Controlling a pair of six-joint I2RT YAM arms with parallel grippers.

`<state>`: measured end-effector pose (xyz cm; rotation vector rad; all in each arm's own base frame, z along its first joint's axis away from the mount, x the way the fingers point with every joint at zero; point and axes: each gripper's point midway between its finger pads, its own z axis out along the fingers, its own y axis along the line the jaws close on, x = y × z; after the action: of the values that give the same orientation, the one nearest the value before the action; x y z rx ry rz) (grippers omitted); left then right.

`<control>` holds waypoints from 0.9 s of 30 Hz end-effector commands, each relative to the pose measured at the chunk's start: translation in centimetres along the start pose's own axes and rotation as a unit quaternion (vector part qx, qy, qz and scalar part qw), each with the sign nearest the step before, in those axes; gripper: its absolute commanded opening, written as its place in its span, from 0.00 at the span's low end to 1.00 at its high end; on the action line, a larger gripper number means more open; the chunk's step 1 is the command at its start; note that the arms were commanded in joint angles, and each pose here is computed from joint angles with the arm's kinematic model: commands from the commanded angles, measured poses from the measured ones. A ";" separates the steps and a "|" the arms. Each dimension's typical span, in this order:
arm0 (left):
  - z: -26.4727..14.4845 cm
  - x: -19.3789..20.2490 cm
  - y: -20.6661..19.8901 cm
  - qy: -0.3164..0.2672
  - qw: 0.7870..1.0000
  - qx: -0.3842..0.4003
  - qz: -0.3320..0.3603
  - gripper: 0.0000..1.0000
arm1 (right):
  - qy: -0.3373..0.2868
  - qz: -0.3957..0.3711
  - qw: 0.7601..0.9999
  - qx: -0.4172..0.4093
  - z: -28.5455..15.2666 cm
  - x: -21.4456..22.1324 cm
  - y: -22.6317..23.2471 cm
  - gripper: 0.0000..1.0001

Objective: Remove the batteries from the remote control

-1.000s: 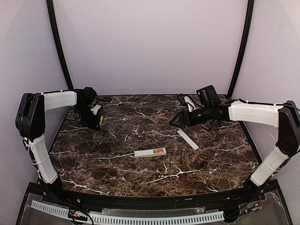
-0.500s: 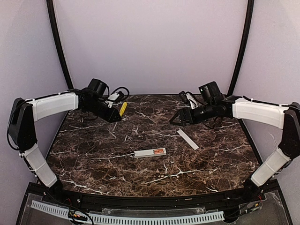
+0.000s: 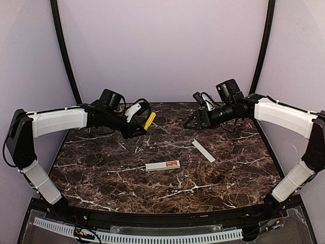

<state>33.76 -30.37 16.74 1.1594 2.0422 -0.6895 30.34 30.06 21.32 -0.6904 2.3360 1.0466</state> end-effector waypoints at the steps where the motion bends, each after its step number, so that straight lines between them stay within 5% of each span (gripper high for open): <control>1: -0.7 -2.2 -4.0 -0.054 0.993 0.075 0.074 0.00 | 0.029 0.005 0.999 -0.034 -0.8 0.6 1.6 0.99; 13: 0.3 -2.6 -9.6 -0.064 0.971 0.166 0.160 0.00 | 0.110 0.064 0.985 -0.120 -2.1 3.1 5.0 0.98; 27: 3.3 -2.2 -15.2 -0.038 0.949 0.220 0.222 0.00 | 0.176 0.179 0.959 -0.128 -1.8 4.7 5.9 0.97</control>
<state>23.19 -39.95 18.35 1.6878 1.5475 -0.9513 23.29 30.68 22.59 -0.6491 2.6637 1.4827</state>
